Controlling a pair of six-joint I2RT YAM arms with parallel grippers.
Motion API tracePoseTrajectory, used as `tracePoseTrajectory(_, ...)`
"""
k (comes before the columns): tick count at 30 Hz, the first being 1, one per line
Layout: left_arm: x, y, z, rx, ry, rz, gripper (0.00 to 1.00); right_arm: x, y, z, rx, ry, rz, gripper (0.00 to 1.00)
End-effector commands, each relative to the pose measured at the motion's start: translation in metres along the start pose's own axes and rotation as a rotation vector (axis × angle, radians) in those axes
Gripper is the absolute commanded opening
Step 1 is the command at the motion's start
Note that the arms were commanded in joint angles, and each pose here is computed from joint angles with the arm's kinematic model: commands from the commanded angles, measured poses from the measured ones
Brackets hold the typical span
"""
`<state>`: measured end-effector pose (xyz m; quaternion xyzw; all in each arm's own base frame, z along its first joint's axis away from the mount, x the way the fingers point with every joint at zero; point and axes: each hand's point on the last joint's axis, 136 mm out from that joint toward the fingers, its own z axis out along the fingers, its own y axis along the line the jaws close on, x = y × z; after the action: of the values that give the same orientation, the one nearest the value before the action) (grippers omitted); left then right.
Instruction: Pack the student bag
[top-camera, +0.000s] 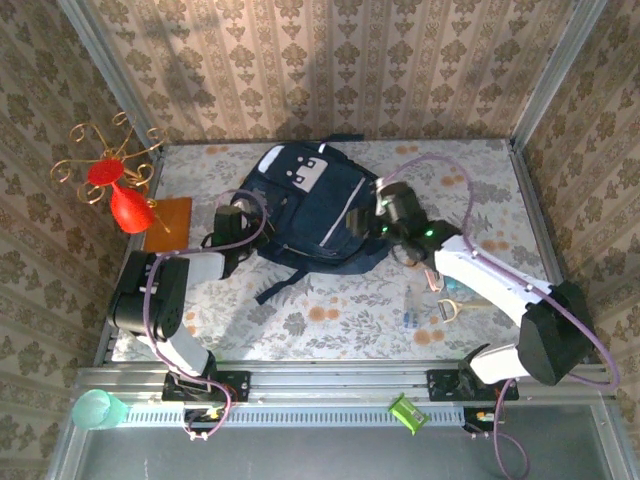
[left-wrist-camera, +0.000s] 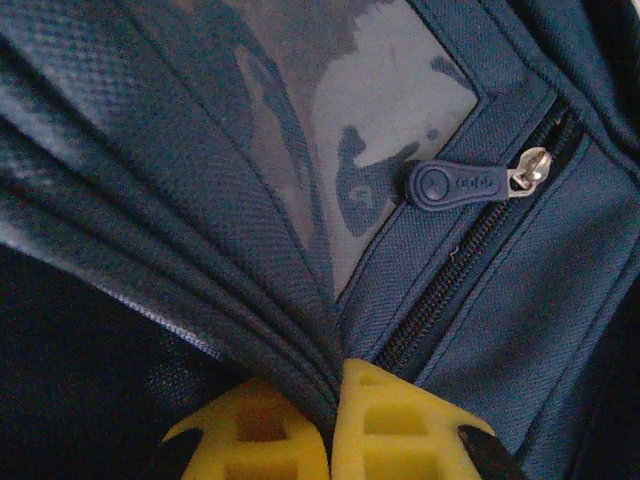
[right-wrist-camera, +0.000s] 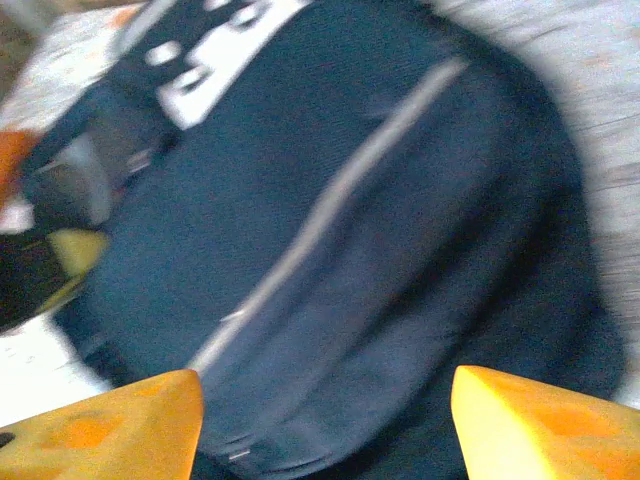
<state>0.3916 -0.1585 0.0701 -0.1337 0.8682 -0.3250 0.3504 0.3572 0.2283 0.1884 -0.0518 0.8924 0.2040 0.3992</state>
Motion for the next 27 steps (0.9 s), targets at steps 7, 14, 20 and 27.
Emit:
tracePoseTrajectory(7, 0.042, -0.034, -0.026, 0.095, 0.113, -0.022, 0.0, 0.067, 0.119, 0.053, -0.205, 0.13, 0.081, 0.58)
tracePoseTrajectory(14, 0.046, -0.048, -0.039, 0.111, 0.117, -0.012, 0.0, 0.097, 0.138, 0.084, -0.181, 0.174, 0.16, 0.52)
tracePoseTrajectory(20, 0.045, -0.05, -0.044, 0.107, 0.107, 0.0, 0.0, 0.107, 0.135, 0.104, -0.141, 0.168, 0.191, 0.46)
tracePoseTrajectory(27, 0.046, -0.051, -0.047, 0.107, 0.101, -0.003, 0.0, 0.112, 0.118, 0.122, -0.036, 0.141, 0.214, 0.41)
